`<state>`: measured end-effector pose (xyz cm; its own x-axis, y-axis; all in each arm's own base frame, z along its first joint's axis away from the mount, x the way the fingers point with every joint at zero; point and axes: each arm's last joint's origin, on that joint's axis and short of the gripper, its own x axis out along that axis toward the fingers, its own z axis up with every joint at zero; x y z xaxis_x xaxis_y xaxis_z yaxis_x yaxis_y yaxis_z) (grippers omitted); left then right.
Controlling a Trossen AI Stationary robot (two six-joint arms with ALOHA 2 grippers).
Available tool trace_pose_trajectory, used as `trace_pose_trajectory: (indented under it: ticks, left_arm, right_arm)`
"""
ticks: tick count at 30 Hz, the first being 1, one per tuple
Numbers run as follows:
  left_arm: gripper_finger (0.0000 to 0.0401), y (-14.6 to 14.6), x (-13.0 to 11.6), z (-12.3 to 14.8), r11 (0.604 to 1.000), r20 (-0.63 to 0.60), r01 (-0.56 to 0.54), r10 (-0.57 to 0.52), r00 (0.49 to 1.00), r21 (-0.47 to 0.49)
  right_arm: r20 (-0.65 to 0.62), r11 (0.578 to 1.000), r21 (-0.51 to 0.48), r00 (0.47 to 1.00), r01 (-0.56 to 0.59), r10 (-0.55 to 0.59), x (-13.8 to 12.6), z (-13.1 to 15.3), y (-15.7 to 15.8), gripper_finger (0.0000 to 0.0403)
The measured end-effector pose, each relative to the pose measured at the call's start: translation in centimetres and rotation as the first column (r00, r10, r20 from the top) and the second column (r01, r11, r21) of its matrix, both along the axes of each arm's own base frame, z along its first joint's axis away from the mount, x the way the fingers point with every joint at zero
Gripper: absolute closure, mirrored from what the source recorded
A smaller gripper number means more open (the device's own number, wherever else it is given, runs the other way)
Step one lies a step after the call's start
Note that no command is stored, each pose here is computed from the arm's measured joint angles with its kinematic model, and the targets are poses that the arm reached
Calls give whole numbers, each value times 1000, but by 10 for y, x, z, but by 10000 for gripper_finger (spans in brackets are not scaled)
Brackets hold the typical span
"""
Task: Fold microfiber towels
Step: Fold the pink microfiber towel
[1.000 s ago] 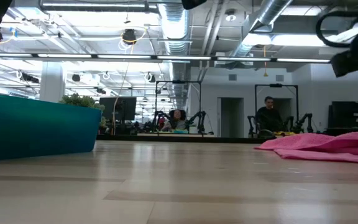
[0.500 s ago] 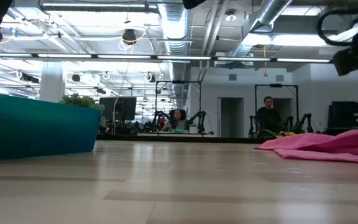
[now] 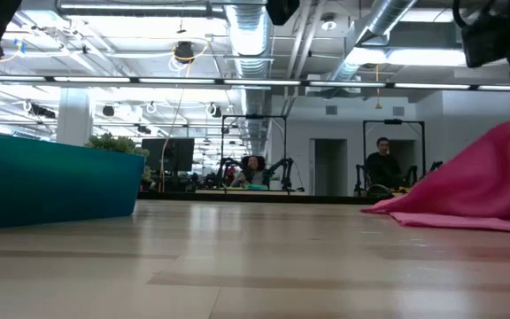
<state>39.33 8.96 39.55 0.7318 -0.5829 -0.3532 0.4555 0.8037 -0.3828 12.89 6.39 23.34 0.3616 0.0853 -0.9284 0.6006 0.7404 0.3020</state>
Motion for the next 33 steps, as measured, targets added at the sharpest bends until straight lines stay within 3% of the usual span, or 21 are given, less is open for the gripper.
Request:
trace_pose_trajectory:
  ticks: [7, 11, 17, 23, 27, 33]
  left_arm:
    - [159, -3, 5, -6, 966, -41, -205, 214, 976, 159]
    - [159, -8, 6, -16, 943, -66, -230, 252, 965, 240]
    - [159, -14, 14, -41, 945, -68, -200, 224, 972, 260]
    - [159, -10, 22, -77, 938, -31, -257, 272, 962, 232]
    - [157, -7, 28, -89, 931, 77, -306, 296, 952, 200]
    - [123, -8, 28, -108, 880, 148, -370, 340, 929, 297]
  right_arm:
    - [56, 1000, -2, 998, 4, -3, 0, 9, -5, 395]
    - [55, 1000, -8, 998, 6, -5, 0, 9, -5, 391]
    - [63, 1000, -26, 998, 15, -13, 0, 9, -6, 390]
    - [63, 1000, -26, 998, 15, -13, 0, 9, -6, 389]
    - [65, 1000, -25, 998, 15, -13, 0, 9, -6, 389]
    - [69, 1000, -23, 998, 15, -13, 1, 9, -6, 387]
